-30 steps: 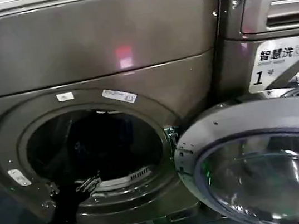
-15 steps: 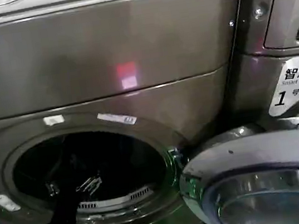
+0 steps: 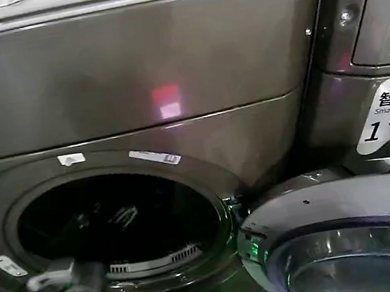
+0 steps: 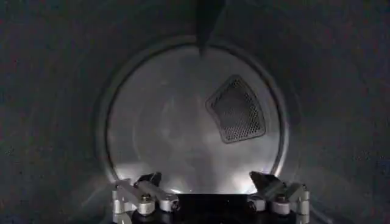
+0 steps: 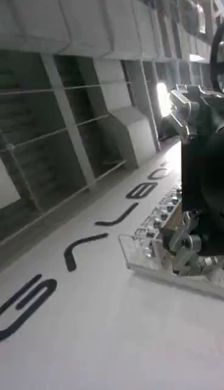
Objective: Grasp the clothes from the dryer.
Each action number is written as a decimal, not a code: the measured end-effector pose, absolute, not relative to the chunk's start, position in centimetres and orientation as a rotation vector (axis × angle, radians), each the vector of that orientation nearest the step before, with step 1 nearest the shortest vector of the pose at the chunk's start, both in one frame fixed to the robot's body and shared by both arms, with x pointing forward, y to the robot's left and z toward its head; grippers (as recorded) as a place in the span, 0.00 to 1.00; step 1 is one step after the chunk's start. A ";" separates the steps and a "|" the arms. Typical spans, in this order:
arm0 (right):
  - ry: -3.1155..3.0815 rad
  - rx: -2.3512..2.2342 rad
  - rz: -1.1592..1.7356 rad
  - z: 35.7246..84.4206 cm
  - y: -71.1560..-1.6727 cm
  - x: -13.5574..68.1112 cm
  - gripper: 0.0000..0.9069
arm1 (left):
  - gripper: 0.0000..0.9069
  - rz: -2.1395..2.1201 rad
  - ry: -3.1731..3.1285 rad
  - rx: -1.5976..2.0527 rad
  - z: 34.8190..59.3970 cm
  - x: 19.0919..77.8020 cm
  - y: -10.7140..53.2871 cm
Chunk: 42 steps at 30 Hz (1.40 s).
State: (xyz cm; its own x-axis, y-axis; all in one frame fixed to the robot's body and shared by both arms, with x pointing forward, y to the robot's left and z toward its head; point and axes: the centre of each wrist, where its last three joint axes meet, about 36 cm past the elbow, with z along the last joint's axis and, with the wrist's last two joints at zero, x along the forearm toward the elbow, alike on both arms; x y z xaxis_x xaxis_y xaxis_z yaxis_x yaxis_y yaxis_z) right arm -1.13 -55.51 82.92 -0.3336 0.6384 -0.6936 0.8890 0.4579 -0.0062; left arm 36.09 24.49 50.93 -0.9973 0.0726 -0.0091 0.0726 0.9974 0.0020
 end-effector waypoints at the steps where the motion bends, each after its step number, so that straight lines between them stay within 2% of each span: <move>1: 2.078 1.270 -0.519 83.1 -55.5 -1.4 1.00 | 1.00 0.002 3.132 0.117 50.5 37.5 24.4; 8: 2.059 1.283 -0.504 83.4 -55.4 -2.3 1.00 | 1.00 0.045 3.162 0.196 48.8 48.6 24.0; 14: 2.053 1.288 -0.492 83.8 -55.5 -3.1 1.00 | 1.00 0.136 3.210 0.275 48.9 57.2 24.4; 20: 2.053 1.288 -0.476 83.8 -55.7 -3.4 1.00 | 1.00 0.375 3.254 0.555 49.5 63.9 24.9; 30: 2.052 1.287 -0.448 83.3 -56.1 -3.6 1.00 | 1.00 1.098 3.192 1.169 49.6 73.0 23.7; 36: 2.053 1.289 -0.433 82.8 -56.3 -3.6 1.00 | 1.00 1.719 3.007 1.376 51.2 76.4 24.9; 42: 2.056 1.280 -0.425 82.5 -56.3 -3.3 1.00 | 1.00 2.154 2.854 1.477 50.8 77.4 26.4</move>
